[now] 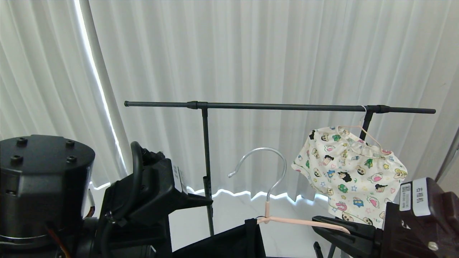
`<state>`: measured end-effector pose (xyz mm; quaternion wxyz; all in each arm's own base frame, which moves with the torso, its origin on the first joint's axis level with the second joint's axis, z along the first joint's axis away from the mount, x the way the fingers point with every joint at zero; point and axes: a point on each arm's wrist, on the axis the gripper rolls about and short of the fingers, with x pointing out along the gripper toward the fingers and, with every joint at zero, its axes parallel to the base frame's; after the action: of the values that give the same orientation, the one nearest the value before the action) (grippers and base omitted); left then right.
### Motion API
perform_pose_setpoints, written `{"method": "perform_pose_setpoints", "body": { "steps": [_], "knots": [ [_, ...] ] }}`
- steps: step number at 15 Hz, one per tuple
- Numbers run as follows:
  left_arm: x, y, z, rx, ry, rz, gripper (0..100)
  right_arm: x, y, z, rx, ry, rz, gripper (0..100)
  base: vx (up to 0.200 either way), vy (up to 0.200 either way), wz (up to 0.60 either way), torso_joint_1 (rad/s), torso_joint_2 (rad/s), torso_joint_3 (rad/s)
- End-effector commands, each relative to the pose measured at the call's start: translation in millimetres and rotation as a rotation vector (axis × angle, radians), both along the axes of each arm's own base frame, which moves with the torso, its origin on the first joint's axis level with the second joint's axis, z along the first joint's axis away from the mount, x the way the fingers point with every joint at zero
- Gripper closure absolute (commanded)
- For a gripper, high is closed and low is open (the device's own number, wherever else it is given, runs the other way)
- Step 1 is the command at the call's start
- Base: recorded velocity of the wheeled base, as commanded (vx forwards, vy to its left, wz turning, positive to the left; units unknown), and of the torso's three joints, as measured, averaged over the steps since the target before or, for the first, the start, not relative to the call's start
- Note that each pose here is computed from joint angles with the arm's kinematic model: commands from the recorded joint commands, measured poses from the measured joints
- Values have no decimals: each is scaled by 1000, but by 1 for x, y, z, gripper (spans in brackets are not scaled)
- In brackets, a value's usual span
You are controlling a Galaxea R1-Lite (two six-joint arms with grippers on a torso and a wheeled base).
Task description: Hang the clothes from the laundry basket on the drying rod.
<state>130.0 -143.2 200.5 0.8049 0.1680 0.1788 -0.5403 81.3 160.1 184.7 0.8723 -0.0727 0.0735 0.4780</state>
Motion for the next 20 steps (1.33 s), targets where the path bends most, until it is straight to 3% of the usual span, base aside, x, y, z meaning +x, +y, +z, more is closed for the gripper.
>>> {"method": "perform_pose_setpoints", "body": {
  "steps": [1,5,6,12,13,20],
  "knots": [
    [-2,-2,-4,12,12,-13,0,0,1,0,0,1,1,100,0,0,0,0,0,0],
    [-2,-4,-7,20,21,-22,0,0,1,2,7,-3,2,100,0,0,0,0,0,0],
    [-2,-4,-7,22,22,-25,100,0,1,2,8,-3,2,100,0,0,0,0,0,0],
    [-2,-4,-7,22,21,-23,100,0,1,1,6,-4,1,100,0,0,0,0,0,0],
    [-2,-4,-7,23,22,-23,100,0,1,1,6,-4,3,0,0,0,0,0,0,0],
    [8,10,-24,74,63,83,100,-1,-3,-4,-12,1,-17,0,0,0,0,0,0,0]
  ]
}}
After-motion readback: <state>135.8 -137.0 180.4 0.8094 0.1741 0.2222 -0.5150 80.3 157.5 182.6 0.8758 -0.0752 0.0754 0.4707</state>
